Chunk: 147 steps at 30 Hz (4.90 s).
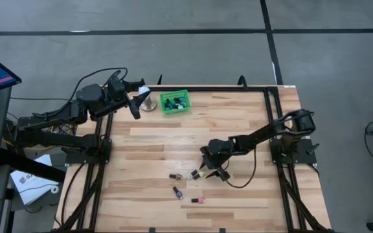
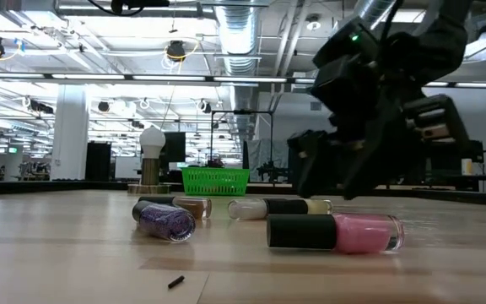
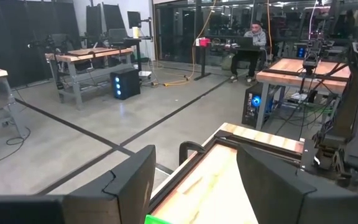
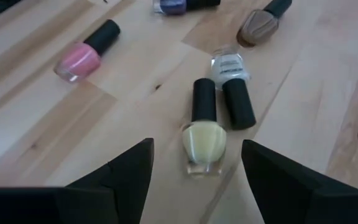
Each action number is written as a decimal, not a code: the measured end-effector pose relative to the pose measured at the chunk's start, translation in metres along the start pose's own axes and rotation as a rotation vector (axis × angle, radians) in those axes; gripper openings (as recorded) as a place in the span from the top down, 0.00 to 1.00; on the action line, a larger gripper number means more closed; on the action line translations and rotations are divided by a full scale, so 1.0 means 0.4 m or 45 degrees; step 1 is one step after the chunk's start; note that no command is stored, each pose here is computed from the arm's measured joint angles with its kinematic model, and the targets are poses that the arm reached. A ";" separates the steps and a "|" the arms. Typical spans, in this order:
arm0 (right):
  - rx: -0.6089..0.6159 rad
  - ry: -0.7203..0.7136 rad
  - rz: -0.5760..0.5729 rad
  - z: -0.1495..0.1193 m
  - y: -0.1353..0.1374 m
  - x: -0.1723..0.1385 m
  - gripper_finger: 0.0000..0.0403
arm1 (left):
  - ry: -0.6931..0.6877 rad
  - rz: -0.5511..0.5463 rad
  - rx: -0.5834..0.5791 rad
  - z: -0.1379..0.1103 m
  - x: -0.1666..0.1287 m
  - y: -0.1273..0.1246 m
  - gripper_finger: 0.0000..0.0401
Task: Pick & Place Nail Polish
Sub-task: Put the yellow nail polish into the green bin, then put the brown nail polish into the green bin
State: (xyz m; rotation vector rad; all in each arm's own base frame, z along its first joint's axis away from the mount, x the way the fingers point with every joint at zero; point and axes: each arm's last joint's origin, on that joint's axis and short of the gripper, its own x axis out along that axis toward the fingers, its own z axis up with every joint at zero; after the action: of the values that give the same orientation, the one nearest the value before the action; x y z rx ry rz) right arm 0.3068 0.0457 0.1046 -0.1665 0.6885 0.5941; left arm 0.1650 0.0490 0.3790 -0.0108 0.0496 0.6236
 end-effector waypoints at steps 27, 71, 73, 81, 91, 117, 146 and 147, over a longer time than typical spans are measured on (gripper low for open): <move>0.140 0.109 -0.066 -0.016 -0.005 0.083 0.74 | 0.035 -0.004 0.015 -0.007 0.000 0.000 0.45; 0.409 -0.030 -0.788 0.267 -0.645 -0.217 0.74 | 0.043 0.004 0.032 -0.009 0.000 0.001 0.45; 0.460 0.014 -0.778 0.272 -0.674 -0.192 0.74 | 0.043 0.017 0.032 -0.009 0.000 0.001 0.45; 0.648 0.257 -0.865 0.269 -0.752 -0.138 0.73 | 0.043 0.025 0.033 -0.009 0.000 0.002 0.45; 0.714 0.313 -0.907 0.245 -0.774 -0.130 0.72 | 0.043 0.025 0.033 -0.009 0.000 0.002 0.45; 0.730 0.292 -0.922 0.247 -0.776 -0.127 0.65 | 0.042 0.025 0.032 -0.009 0.000 0.002 0.45; 0.303 -0.213 -1.064 0.563 -0.270 -0.978 0.68 | 0.232 -0.183 0.021 -0.057 0.010 -0.014 0.45; 0.296 -0.221 -1.067 0.560 -0.225 -1.011 0.70 | 0.249 -0.208 0.014 -0.068 0.012 -0.017 0.45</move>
State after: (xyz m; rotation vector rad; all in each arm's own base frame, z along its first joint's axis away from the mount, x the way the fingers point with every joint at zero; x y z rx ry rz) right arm 0.2319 -0.1396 0.5310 -0.1673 0.4548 -0.2730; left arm 0.1714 0.0456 0.3516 -0.0643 0.2389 0.4573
